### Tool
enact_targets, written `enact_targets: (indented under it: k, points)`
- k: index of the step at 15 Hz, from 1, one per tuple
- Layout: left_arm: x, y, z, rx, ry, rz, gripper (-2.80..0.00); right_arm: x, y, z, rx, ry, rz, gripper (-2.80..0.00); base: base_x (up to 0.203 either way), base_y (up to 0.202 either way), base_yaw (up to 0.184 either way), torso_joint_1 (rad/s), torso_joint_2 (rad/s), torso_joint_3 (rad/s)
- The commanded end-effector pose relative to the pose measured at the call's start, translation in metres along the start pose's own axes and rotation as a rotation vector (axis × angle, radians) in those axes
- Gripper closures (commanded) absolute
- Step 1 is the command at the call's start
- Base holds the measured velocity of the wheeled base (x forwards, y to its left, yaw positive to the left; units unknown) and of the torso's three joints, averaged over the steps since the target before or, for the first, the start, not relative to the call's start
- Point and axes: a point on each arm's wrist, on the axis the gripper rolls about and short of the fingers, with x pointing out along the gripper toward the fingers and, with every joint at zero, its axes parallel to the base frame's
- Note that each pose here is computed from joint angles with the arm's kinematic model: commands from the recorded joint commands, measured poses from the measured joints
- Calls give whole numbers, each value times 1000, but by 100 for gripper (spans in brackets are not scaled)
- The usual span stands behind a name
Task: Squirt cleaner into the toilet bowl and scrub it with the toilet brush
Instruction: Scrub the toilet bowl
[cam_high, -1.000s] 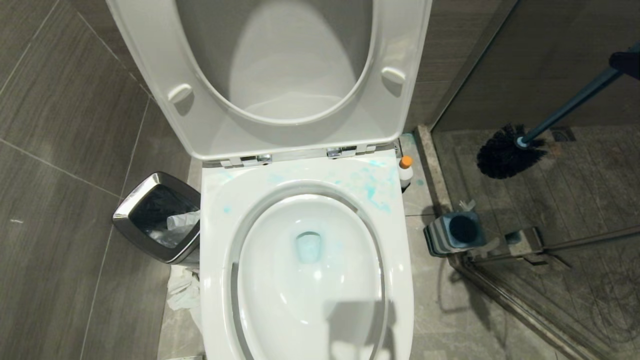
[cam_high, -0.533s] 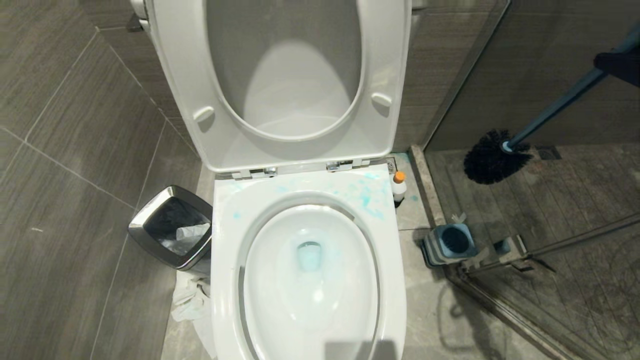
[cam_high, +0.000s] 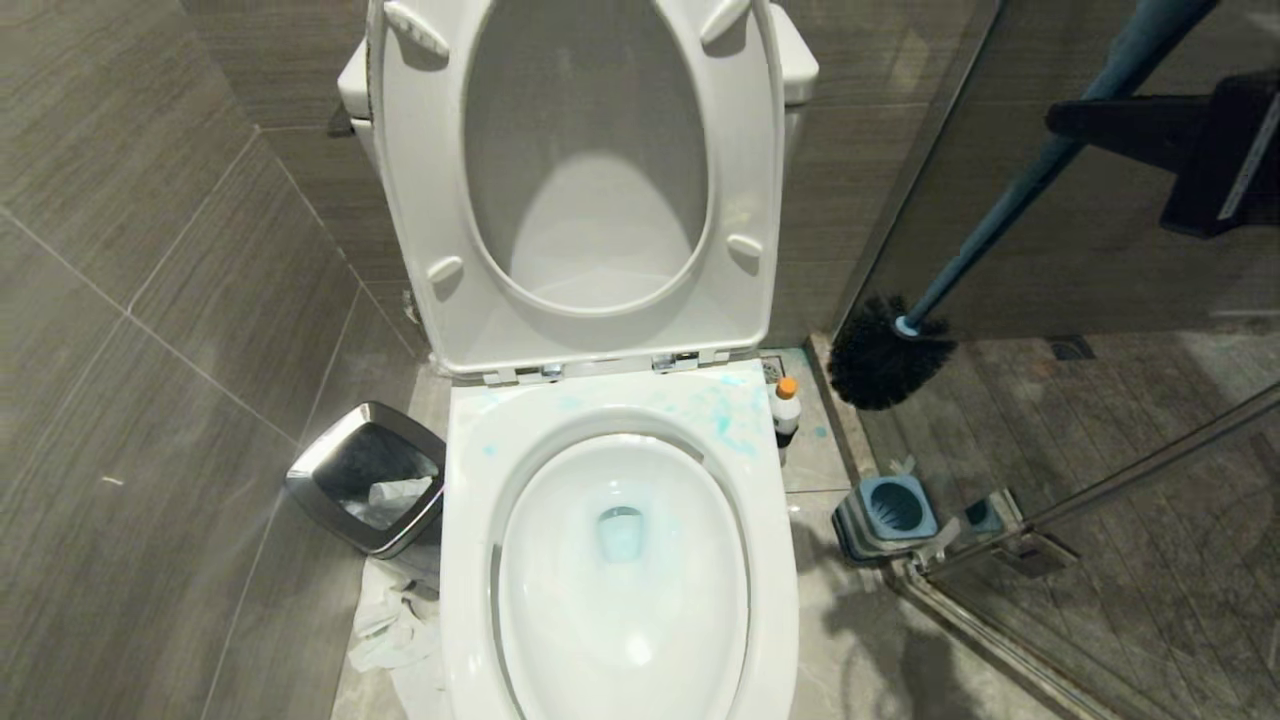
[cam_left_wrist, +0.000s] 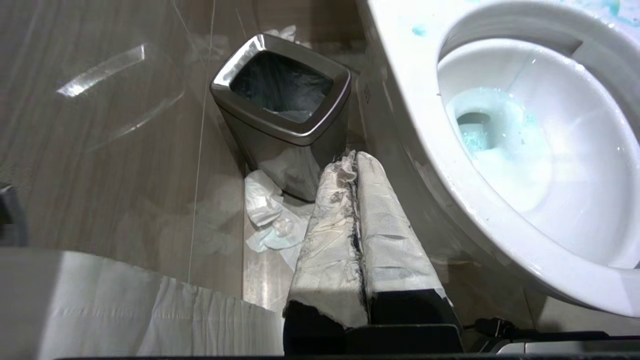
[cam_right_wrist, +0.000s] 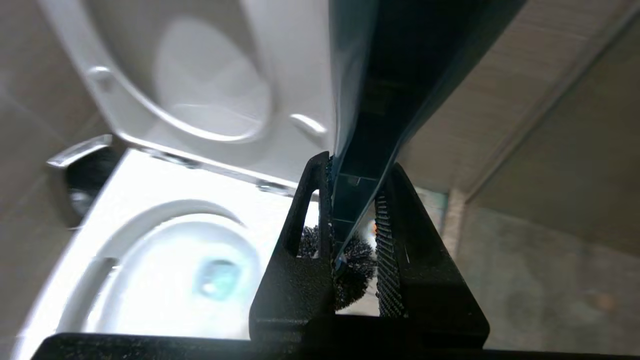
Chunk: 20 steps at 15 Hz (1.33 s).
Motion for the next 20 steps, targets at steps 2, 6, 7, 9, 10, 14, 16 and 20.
enact_targets:
  k: [2,6,7,9,10,14,16,20]
  points:
    - [0,0,0,0,1,0,0,46,44,-16,-2,89,59,0,0,0,0,3,4,202]
    - [0,0,0,-1,1,0,0,105,83,-40,-1,169,86,0,0,0,0,3,1,132]
    - [0,0,0,-1,1,-1,0,122,92,-49,-5,188,90,0,0,0,0,2,5,34]
    - [0,0,0,3,2,-3,0,149,112,-73,-19,243,108,0,0,0,0,0,0,0]
    - [0,0,0,3,2,-3,0,160,121,-87,-22,274,117,0,0,0,0,0,0,0]
    - [0,0,0,5,2,-3,0,198,147,-130,-30,350,139,0,0,0,0,0,0,0]
    - [0,0,0,7,1,-3,0,207,155,-151,-37,389,171,0,0,0,0,0,0,0]
    - [0,0,0,8,1,-3,0,222,166,-188,-30,462,179,0,0,0,0,0,0,0]
